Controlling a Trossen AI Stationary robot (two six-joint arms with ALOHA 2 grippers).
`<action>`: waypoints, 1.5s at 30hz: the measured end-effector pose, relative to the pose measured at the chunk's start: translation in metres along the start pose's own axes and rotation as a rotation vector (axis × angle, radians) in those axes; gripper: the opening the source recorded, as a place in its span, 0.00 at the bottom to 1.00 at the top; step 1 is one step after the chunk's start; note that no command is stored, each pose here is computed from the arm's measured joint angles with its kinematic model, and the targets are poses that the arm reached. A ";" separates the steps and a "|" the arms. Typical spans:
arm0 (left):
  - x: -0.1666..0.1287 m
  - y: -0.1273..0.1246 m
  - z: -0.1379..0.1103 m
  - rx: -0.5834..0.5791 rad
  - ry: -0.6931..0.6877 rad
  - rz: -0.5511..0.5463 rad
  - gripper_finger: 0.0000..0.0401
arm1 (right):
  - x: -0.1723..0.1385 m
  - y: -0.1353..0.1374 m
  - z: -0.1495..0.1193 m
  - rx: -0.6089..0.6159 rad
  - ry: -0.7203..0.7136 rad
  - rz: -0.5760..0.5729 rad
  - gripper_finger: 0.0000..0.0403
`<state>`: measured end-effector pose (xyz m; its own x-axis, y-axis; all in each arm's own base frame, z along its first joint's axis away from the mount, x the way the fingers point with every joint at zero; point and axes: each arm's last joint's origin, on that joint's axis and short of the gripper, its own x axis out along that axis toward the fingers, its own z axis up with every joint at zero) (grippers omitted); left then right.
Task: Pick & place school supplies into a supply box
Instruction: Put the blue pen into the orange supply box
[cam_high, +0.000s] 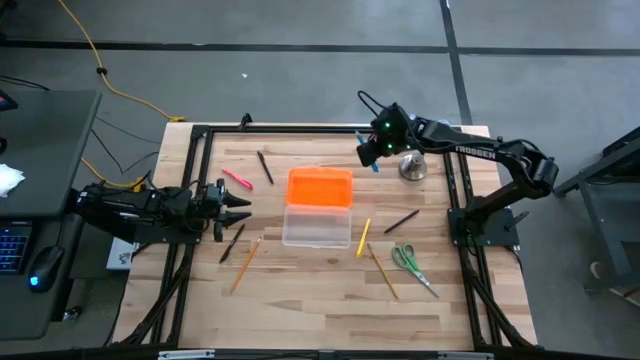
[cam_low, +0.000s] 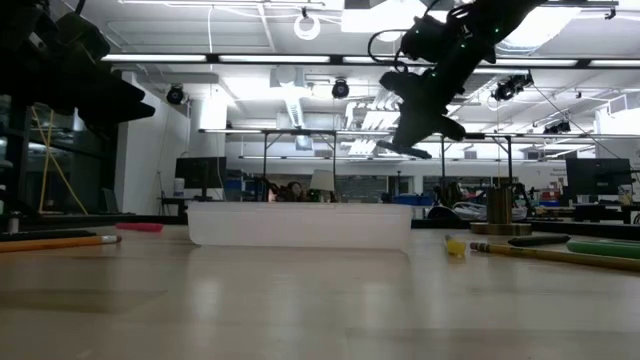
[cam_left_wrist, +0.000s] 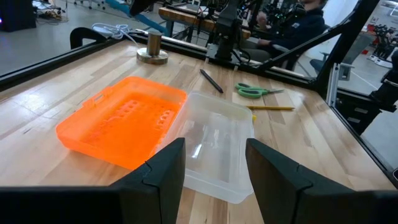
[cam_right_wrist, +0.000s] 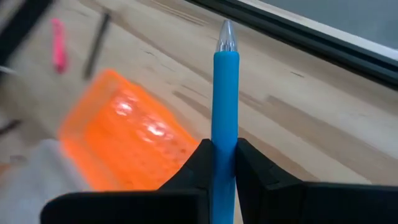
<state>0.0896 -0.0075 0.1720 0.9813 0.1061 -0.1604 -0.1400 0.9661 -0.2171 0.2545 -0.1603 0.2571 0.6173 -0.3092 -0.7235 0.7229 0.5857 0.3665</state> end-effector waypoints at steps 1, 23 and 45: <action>0.000 0.000 0.000 0.000 0.000 0.000 0.50 | 0.000 0.001 0.001 0.008 -0.008 0.028 0.07; 0.000 0.000 0.000 0.000 0.000 0.000 0.50 | -0.013 0.033 0.032 0.073 -0.163 0.598 0.07; 0.000 0.000 0.000 0.000 0.001 -0.003 0.50 | -0.024 0.066 0.031 0.045 -0.252 0.785 0.06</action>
<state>0.0896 -0.0075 0.1721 0.9816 0.1034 -0.1607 -0.1374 0.9663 -0.2175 0.2971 -0.1375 0.3171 0.9953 0.0158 -0.0957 0.0603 0.6721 0.7380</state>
